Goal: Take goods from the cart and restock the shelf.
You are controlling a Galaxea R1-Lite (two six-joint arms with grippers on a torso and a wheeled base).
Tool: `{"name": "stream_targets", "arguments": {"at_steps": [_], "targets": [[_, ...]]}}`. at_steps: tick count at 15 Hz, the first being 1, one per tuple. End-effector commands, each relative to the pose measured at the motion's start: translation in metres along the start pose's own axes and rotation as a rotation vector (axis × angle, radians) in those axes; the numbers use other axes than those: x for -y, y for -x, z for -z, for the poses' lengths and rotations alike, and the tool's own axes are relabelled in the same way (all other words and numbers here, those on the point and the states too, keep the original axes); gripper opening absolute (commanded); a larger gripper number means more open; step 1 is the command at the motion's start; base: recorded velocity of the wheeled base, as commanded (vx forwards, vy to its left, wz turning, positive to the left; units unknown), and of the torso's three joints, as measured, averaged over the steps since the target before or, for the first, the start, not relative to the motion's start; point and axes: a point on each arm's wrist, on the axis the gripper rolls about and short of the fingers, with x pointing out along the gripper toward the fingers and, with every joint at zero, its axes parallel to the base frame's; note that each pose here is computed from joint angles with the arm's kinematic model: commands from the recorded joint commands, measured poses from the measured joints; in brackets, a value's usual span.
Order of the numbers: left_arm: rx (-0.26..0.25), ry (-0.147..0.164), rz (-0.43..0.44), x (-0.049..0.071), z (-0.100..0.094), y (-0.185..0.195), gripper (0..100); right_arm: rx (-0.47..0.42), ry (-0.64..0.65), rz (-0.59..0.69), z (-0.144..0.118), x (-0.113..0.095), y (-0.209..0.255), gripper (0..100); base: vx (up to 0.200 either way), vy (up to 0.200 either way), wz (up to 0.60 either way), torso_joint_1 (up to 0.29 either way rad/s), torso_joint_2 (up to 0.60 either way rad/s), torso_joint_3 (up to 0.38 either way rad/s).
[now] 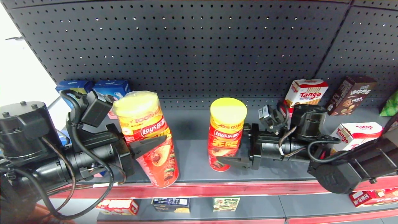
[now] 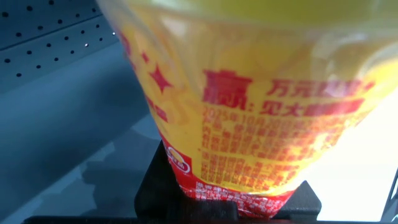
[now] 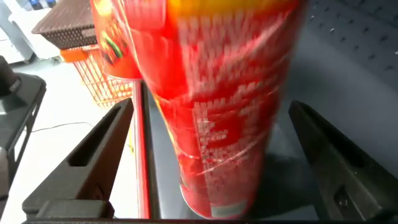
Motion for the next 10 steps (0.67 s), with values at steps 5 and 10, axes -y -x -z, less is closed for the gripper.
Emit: {"name": "stream_targets", "arguments": {"at_steps": [5, 10], "targets": [[0.006, -0.004, 0.003, 0.002, -0.001, 0.002, 0, 0.087, 0.138, 0.182, -0.076, -0.030, 0.074, 100, 0.000, 0.000, 0.00, 0.000, 0.00, 0.000], [0.018, -0.011, 0.003, 0.003, -0.004, 0.004, 0, 0.084, 0.158, 0.493, -0.125, -0.072, 0.118, 100, 0.000, 0.000, 0.00, 0.000, 0.00, 0.000]]}}
